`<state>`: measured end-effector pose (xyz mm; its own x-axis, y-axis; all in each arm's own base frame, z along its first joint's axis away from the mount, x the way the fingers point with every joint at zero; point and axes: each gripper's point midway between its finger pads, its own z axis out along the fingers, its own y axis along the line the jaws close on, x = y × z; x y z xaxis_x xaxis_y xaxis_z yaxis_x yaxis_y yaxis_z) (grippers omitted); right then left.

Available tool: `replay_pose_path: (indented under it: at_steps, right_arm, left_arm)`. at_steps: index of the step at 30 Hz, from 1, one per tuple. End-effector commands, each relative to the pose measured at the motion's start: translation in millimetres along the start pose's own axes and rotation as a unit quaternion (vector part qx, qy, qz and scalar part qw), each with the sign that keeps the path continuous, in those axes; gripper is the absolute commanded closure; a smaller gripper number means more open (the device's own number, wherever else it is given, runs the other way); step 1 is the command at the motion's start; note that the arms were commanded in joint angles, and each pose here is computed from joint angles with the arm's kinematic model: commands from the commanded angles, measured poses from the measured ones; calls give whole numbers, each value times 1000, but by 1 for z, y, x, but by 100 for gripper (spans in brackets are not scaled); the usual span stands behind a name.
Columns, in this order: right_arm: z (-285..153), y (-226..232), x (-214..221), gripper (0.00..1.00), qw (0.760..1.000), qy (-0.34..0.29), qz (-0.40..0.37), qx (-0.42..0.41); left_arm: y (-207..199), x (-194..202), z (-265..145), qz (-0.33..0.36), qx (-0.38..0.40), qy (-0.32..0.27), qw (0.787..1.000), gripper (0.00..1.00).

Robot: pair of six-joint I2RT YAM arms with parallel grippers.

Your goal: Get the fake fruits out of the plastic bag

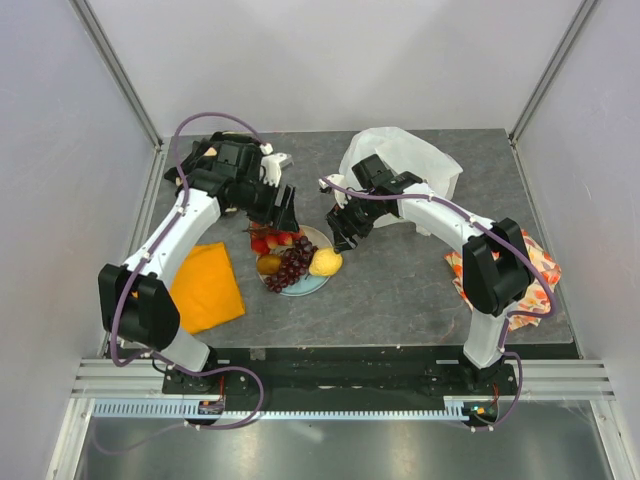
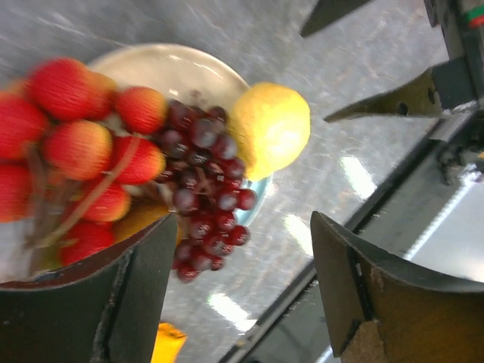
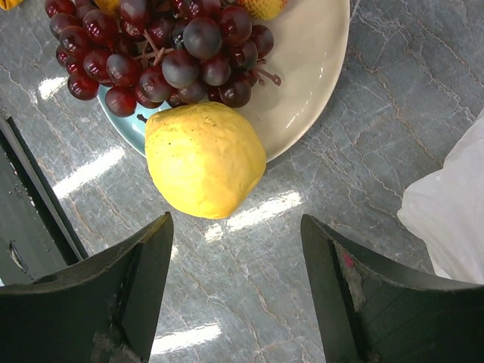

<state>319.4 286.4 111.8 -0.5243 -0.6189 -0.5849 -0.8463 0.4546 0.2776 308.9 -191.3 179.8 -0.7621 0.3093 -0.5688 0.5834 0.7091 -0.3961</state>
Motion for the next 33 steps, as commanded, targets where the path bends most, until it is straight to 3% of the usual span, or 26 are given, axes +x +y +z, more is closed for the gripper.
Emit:
replay_pose_path:
  at_steps: [1, 5, 10, 15, 17, 18, 20, 21, 25, 28, 33]
  right_arm:
    - [-6, 1, -16, 24, 1000, -21, -15, -7]
    - [-8, 4, -13, 23, 999, -18, -29, -13]
    - [-10, 22, -7, 23, 997, -14, -57, -48]
    - [1, 23, 7, 21, 996, 9, -70, -47]
    - [4, 23, 9, 20, 996, 12, -72, -45]
    - [7, 23, 10, 15, 996, 14, -72, -47]
    - [9, 24, 10, 14, 996, 15, -73, -48]
    - [11, 25, 12, 2, 996, 17, -72, -51]
    - [17, 28, 14, 2, 997, 13, -42, -57]
    - [19, 32, 15, 2, 997, 8, -27, -66]
    - [22, 37, 23, 2, 997, 10, -1, -75]
  left_arm:
    - [29, -41, -22, 94, -76, -30, 992, 20]
    - [48, -50, -32, 125, -106, -4, 986, 20]
    - [70, -29, -25, 134, -100, 50, 985, 19]
    - [84, -18, -9, 130, -101, 78, 983, 4]
    - [91, -15, -2, 128, -106, 87, 982, 3]
    - [95, -12, 0, 132, -109, 94, 981, 2]
    - [102, -5, 6, 131, -113, 109, 979, 2]
    - [104, -2, 8, 132, -113, 114, 978, 2]
    - [110, 11, 20, 123, -106, 135, 977, 2]
    - [117, 23, 28, 112, -106, 155, 976, 6]
    - [123, 39, 37, 107, -104, 180, 972, 24]
